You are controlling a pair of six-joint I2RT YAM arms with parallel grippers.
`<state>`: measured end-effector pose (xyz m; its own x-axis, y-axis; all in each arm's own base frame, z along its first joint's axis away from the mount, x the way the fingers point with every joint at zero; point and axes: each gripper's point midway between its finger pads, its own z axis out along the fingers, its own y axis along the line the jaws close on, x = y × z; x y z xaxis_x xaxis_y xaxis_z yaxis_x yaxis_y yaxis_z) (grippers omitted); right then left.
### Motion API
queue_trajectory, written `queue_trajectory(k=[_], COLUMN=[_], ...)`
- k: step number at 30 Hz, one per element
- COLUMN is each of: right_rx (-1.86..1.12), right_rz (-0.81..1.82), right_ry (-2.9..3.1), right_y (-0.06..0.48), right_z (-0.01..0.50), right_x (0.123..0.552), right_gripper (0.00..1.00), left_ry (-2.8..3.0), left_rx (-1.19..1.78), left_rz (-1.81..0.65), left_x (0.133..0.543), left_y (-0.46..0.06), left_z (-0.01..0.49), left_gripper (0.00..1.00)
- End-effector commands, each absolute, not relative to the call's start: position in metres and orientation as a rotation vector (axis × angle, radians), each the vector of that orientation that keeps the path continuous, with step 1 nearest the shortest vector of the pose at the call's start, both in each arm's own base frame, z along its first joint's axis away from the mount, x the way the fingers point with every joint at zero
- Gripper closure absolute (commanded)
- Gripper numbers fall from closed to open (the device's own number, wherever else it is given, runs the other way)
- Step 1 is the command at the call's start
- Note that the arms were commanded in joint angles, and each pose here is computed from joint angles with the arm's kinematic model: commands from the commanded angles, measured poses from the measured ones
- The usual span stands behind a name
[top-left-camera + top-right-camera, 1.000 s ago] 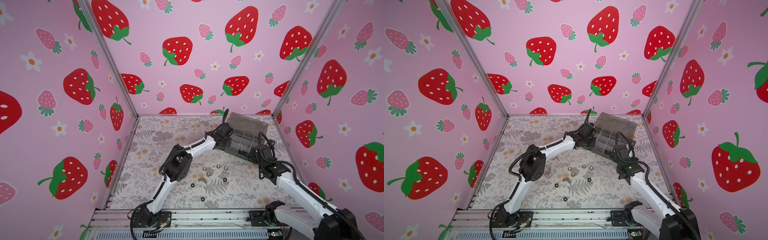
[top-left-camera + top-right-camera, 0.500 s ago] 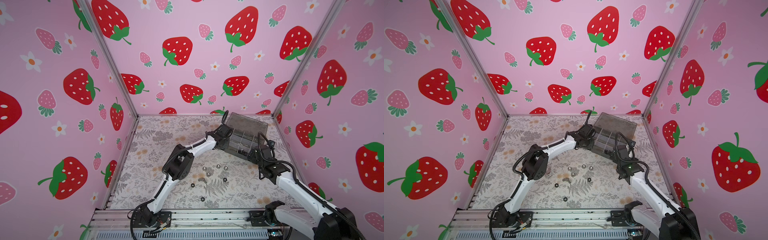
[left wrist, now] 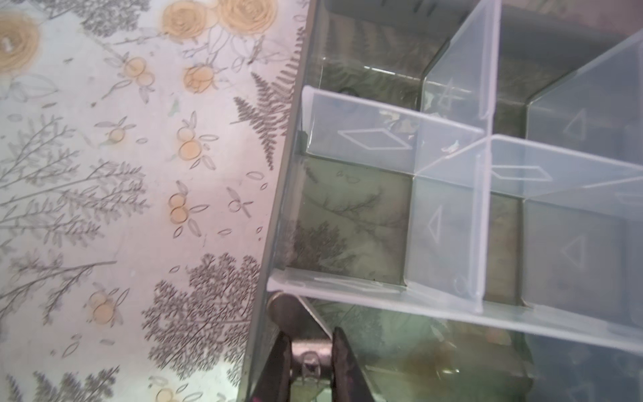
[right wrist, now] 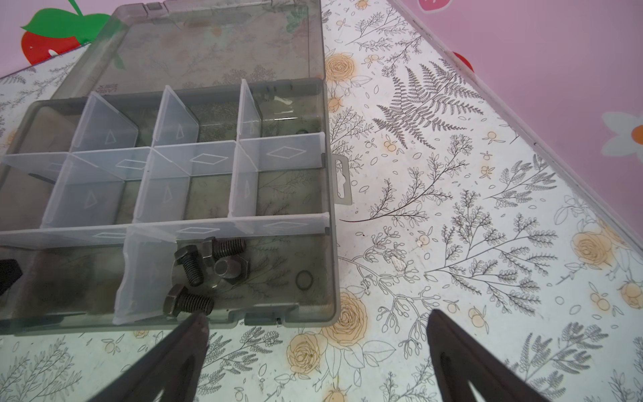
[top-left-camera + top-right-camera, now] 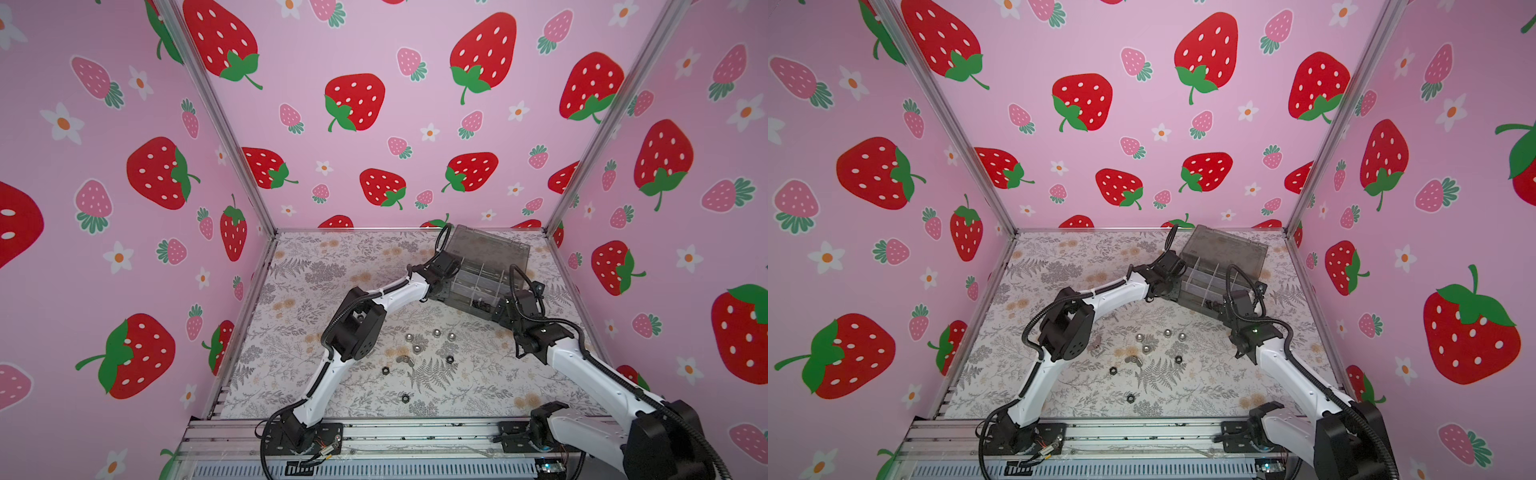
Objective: Sort the screws and nuts into containers
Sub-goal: Move the container to the top-center of the table.
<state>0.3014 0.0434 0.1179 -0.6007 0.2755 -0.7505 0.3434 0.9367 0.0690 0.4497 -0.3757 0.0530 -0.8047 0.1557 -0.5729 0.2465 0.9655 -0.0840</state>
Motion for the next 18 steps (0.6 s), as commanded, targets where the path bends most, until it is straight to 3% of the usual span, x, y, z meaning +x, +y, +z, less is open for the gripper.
queue_trajectory(k=[1, 12, 18], right_rx=[0.457, 0.424, 0.41], right_rz=[-0.075, -0.047, -0.021], right_ry=[2.234, 2.251, 2.254], right_y=[0.046, 0.054, 0.058], right_z=[0.123, 0.123, 0.123], right_x=[0.309, 0.313, 0.315], right_gripper=[0.0, 0.0, 0.0], left_ry=[2.547, 2.544, 2.528], left_rx=[0.158, -0.053, -0.022], left_rz=[-0.075, -0.06, -0.136], left_x=[0.445, 0.434, 0.435], left_y=[-0.341, -0.297, -0.304], left_z=[0.046, 0.044, 0.061], left_gripper=[0.9, 0.86, 0.54])
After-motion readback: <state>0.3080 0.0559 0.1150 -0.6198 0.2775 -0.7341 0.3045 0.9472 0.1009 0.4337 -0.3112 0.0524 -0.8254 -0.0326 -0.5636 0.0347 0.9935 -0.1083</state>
